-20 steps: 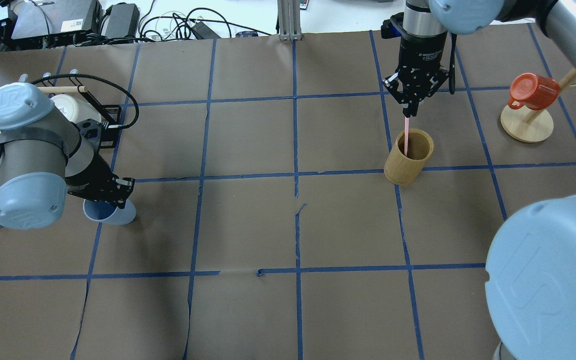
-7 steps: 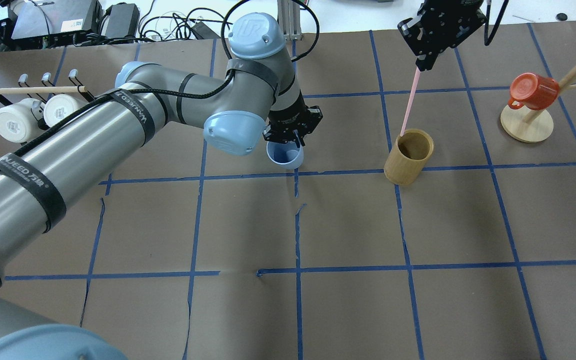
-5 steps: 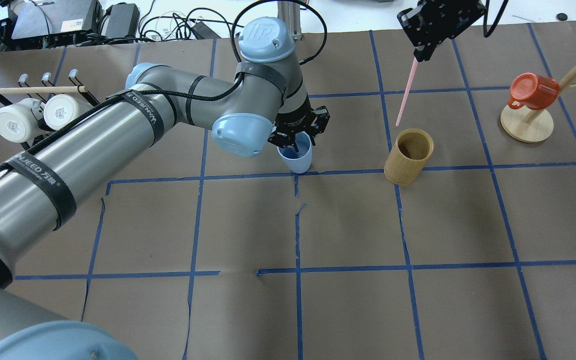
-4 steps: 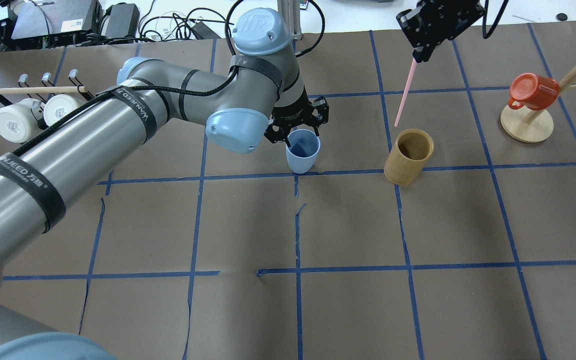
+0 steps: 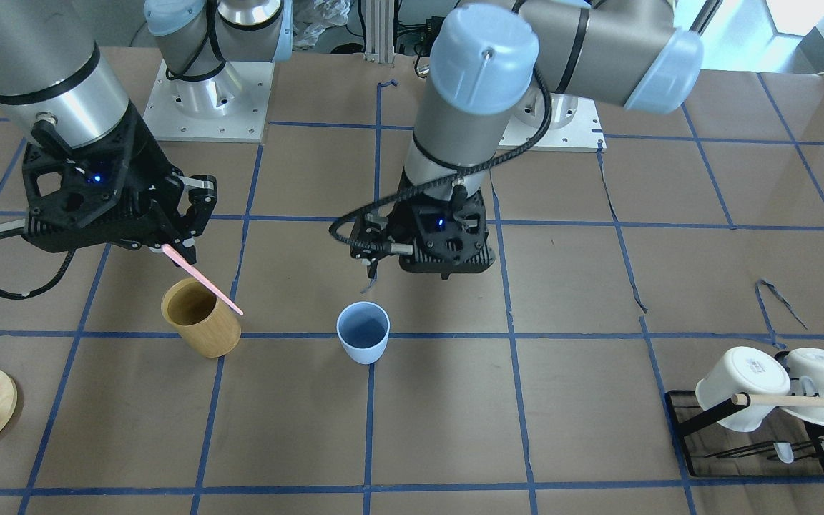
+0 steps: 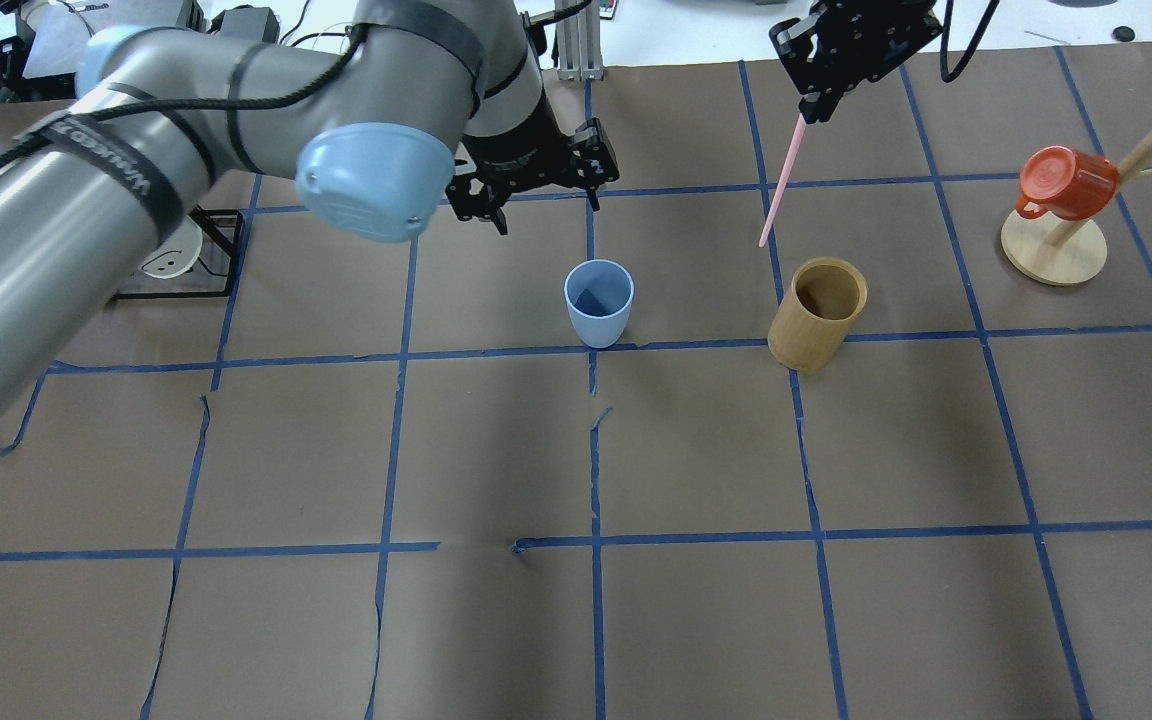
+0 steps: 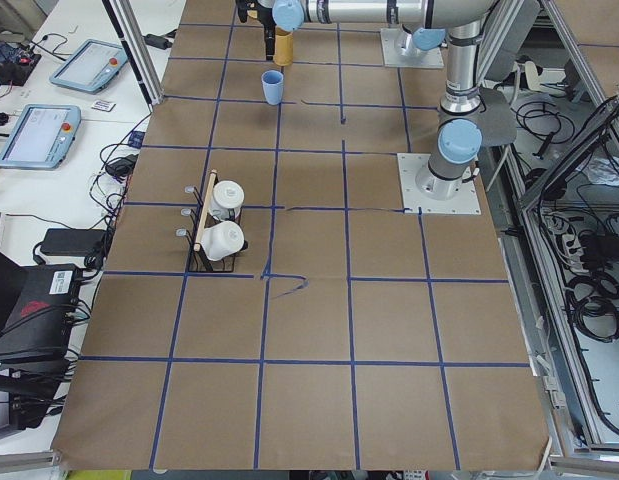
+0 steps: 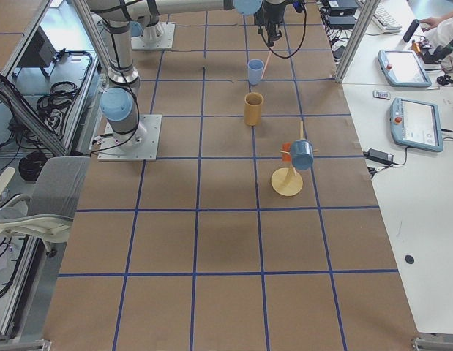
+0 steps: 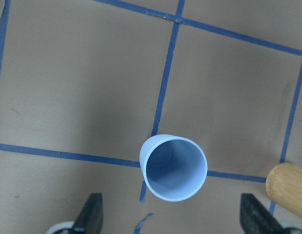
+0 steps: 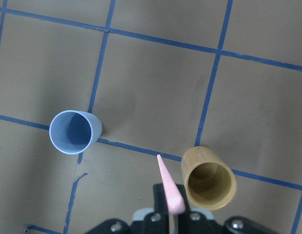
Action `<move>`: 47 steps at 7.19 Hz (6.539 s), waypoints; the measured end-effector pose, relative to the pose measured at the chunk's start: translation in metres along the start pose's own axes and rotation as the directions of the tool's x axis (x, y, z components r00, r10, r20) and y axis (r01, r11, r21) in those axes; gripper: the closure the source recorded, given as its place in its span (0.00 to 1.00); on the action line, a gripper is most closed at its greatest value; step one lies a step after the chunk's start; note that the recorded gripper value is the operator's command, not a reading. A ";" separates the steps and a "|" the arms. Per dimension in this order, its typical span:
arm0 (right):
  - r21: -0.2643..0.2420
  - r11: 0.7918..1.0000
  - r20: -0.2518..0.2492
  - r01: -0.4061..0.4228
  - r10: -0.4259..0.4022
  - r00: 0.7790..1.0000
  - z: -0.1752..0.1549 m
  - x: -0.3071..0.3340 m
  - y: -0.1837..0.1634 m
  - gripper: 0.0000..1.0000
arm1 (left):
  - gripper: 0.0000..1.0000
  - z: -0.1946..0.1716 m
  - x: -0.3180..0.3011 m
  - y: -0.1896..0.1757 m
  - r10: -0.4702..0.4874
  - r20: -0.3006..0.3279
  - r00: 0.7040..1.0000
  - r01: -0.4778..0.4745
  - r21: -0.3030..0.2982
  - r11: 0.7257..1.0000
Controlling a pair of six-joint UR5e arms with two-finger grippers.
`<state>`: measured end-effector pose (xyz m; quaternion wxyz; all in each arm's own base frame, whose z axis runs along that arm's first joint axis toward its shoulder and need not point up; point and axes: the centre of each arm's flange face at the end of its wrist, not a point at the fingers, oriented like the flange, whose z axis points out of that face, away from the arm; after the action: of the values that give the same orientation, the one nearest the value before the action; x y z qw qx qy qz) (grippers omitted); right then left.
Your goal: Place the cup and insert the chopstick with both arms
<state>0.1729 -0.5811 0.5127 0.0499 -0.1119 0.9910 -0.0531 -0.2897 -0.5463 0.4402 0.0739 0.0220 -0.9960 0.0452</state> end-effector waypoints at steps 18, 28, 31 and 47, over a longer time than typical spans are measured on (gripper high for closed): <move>-0.021 0.990 0.018 -0.139 0.140 0.990 0.137 -0.141 -0.004 0.86 | 0.00 -0.093 -0.128 0.038 -0.072 0.121 0.990 0.064 0.066 0.996; 0.029 0.991 0.017 -0.133 0.132 0.991 0.077 -0.086 -0.029 0.20 | 0.00 -0.095 -0.128 0.039 -0.072 0.121 0.990 0.064 0.068 0.996; -0.056 0.997 -0.037 -0.055 0.053 0.998 0.036 0.004 -0.009 0.00 | 0.00 -0.094 -0.128 0.039 -0.071 0.121 0.990 0.063 0.068 0.996; 0.001 0.966 -0.074 -0.258 0.258 0.963 -0.032 0.022 0.088 0.00 | 0.00 -0.095 -0.128 0.039 -0.071 0.121 0.990 0.063 0.069 0.996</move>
<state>0.1292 -0.4978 0.5322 0.0193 0.0199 0.9986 -0.0457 -0.1512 -0.4937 0.5113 0.0129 0.0605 -0.9954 0.0737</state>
